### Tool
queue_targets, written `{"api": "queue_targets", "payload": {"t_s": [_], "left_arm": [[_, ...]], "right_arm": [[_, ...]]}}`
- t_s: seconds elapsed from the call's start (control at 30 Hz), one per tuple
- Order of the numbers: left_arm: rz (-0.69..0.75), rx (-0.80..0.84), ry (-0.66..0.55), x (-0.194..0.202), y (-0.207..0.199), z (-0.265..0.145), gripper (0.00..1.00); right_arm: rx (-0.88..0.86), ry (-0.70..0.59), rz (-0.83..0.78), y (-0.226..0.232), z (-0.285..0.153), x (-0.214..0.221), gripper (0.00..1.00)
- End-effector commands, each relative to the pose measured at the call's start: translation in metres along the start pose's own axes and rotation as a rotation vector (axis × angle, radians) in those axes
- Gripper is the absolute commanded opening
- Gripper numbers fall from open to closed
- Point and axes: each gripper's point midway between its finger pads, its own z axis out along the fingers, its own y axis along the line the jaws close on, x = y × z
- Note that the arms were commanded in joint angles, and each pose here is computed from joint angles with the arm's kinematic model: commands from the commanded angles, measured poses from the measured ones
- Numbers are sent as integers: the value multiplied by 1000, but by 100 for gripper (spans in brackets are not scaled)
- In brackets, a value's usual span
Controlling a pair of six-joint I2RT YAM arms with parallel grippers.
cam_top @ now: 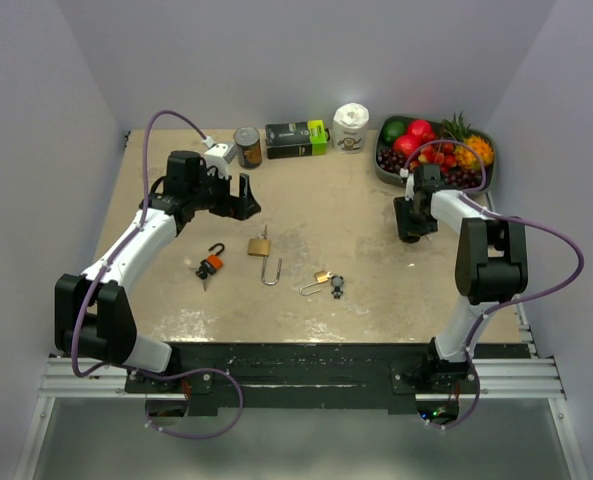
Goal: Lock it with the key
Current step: Move the lock to the center of the board.
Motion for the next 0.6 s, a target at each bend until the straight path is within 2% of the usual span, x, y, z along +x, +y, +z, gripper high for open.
{"api": "queue_targets", "payload": {"t_s": [0.0, 0.13, 0.23, 0.3, 0.47, 0.53, 0.57], "left_arm": [[4, 4, -43, -13, 0, -2, 99], [18, 13, -35, -12, -2, -5, 99], [22, 23, -39, -14, -2, -10, 99], [25, 19, -50, -18, -2, -16, 99], [-20, -57, -185, -42, 14, -48, 99], [7, -69, -205, -44, 17, -54, 99], [34, -86, -211, -45, 19, -56, 99]], "right_arm": [[-30, -52, 23, 10, -11, -15, 59], [-28, -72, 33, 9, -21, -20, 78], [-47, -114, 38, 12, -36, -34, 86], [-55, -142, 36, 12, -48, -46, 88], [-79, -331, -52, 19, -105, -92, 92], [-51, -450, -163, 19, -128, -115, 99], [-46, -527, -197, 18, -148, -124, 99]]}}
